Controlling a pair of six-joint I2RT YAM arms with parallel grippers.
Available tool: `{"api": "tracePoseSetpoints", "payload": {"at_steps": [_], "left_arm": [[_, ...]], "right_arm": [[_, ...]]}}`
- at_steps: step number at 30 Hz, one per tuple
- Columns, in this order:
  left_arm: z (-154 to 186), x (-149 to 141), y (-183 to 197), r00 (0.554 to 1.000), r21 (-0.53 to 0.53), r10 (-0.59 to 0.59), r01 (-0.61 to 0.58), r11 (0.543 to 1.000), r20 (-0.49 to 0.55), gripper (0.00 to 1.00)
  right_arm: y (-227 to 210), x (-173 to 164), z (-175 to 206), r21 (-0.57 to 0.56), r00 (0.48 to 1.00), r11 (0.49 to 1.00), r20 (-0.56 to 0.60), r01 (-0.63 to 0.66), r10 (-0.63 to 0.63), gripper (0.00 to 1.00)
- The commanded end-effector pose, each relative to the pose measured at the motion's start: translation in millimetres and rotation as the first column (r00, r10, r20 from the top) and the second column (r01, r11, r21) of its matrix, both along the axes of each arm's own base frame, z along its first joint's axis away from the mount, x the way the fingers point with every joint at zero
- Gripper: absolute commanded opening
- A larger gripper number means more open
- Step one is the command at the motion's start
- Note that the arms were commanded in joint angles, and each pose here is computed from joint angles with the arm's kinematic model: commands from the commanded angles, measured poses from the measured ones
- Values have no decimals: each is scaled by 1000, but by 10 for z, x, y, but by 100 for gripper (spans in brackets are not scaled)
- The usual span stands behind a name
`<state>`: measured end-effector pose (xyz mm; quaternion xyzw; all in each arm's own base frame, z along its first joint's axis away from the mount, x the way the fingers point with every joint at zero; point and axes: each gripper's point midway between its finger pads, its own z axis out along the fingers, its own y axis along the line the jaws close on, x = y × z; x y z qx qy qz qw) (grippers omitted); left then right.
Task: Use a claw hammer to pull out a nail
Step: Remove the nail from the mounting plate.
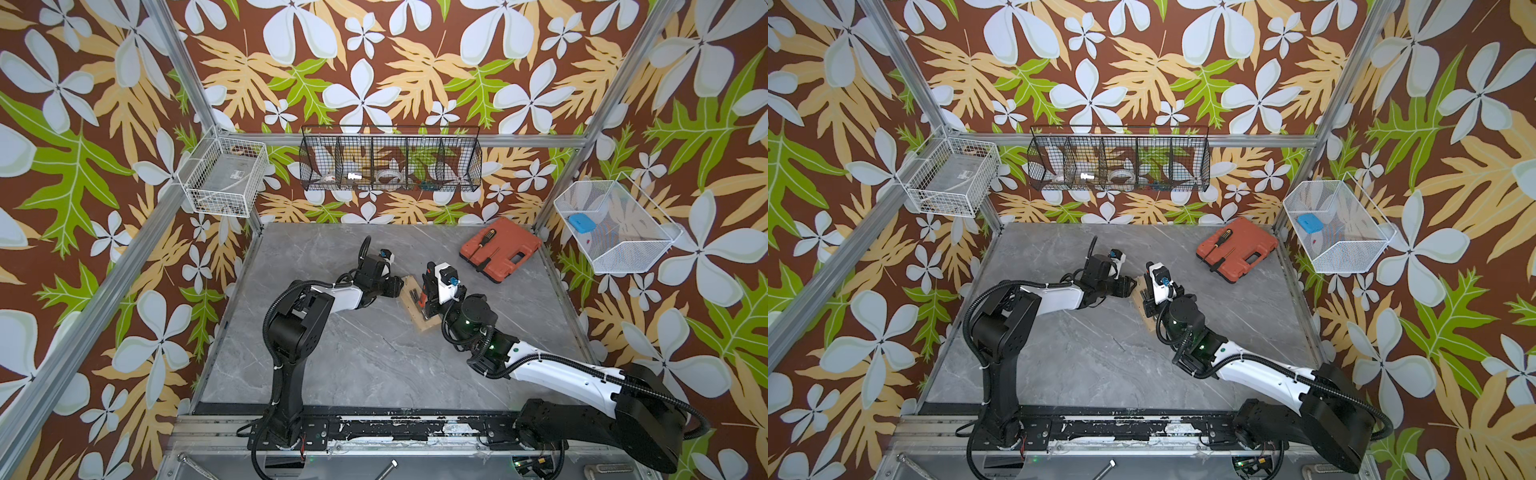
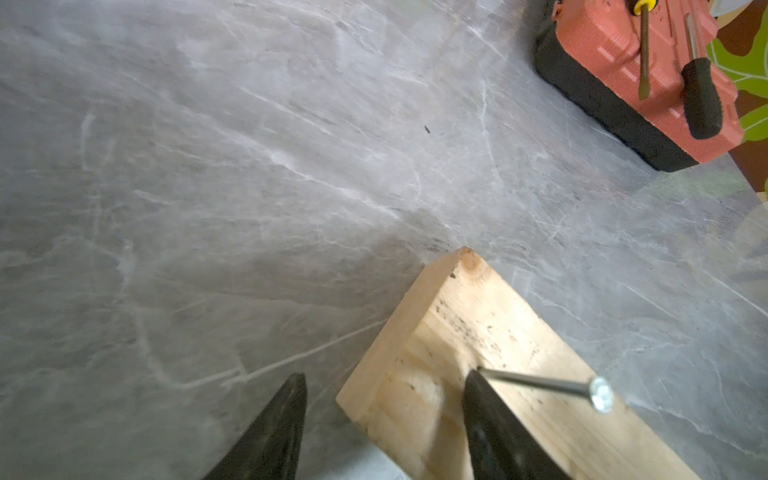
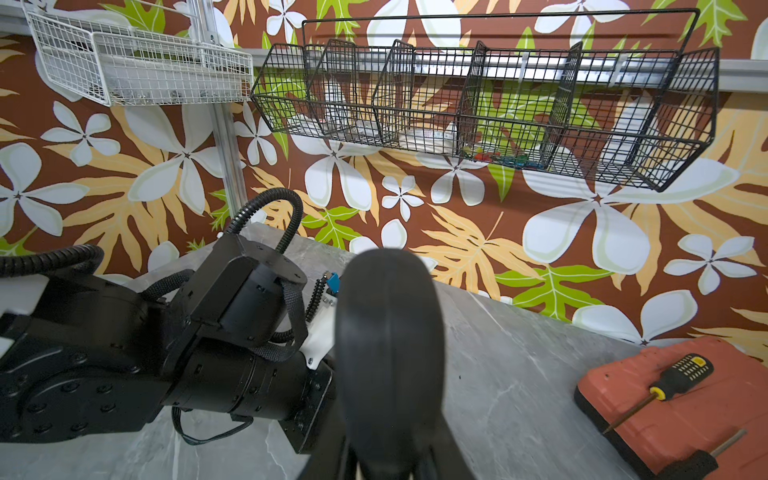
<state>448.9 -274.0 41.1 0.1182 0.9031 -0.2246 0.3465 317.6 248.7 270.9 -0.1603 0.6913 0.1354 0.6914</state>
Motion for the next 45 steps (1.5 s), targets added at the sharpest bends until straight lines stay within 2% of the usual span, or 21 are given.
{"api": "tracePoseSetpoints", "payload": {"at_steps": [1, 45], "left_arm": [[-571, -368, 467, 976, 229, 87, -39, 973, -200, 61], [-649, -497, 513, 966, 213, 103, -52, 976, -238, 60]], "right_arm": [[23, -44, 59, 29, 1000, 999, 16, -16, 16, 0], [28, -231, 112, 30, 998, 999, 69, -17, 15, 0]]}}
